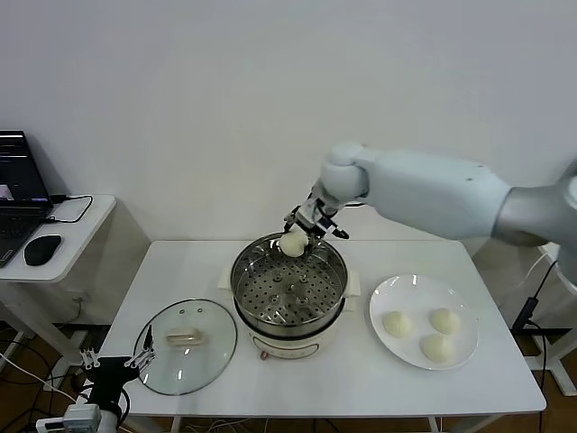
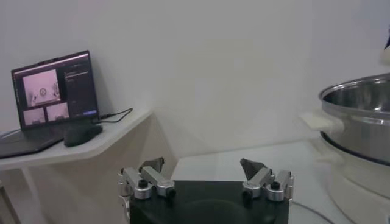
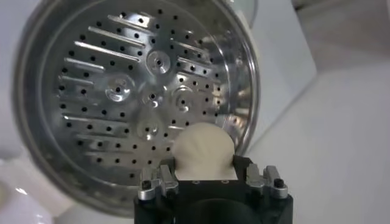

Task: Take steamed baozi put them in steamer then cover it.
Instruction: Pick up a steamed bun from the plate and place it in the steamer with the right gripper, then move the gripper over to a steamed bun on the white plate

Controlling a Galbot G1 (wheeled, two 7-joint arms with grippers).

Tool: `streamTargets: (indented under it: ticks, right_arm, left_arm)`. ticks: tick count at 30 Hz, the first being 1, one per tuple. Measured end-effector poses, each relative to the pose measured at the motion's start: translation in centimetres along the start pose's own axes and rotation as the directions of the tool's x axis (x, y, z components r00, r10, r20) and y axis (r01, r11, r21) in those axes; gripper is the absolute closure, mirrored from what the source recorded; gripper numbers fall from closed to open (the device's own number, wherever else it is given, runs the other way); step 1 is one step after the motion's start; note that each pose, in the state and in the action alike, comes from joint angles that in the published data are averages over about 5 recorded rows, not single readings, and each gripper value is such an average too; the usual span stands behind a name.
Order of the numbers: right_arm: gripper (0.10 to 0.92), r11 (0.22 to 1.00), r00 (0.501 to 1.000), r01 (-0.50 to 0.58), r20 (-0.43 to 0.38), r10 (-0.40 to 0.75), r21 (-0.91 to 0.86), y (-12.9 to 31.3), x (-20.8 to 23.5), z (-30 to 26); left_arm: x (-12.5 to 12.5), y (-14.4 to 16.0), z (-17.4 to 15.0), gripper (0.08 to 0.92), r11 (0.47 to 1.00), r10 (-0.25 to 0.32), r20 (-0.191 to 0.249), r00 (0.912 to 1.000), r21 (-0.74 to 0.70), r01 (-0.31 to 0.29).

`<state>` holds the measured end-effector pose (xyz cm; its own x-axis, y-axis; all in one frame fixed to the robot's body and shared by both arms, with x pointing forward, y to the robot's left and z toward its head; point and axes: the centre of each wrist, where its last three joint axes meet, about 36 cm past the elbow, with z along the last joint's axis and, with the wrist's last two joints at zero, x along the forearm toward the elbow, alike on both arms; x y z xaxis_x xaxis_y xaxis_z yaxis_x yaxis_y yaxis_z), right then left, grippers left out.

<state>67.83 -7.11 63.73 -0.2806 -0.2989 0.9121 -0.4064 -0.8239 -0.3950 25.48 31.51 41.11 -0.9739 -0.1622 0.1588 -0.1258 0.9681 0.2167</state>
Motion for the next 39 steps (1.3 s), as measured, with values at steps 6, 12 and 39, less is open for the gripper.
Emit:
streamTargets:
  ticks: [6, 12, 39]
  right_arm:
    - [0.403, 0.994, 1.000, 0.024, -0.008, -0.023, 0.107, -0.5, -2.6, 0.0]
    - [0.382, 0.985, 0.999, 0.038, -0.009, -0.037, 0.166, -0.5, -4.9, 0.3]
    - [0.200, 0.952, 0.997, -0.010, -0.078, -0.014, -0.306, 4.4, 7.2, 1.6]
  left_arm:
    - [-0.2, 0.0, 0.0, 0.177, 1.000, -0.002, -0.001, 1.0000, 0.000, 0.002]
    - [-0.3, 0.1, 0.1, 0.177, 1.000, -0.003, -0.002, 1.0000, -0.002, 0.003]
    - [0.2, 0.0, -1.2, 0.177, 1.000, 0.012, 0.025, 0.9996, -0.003, -0.012]
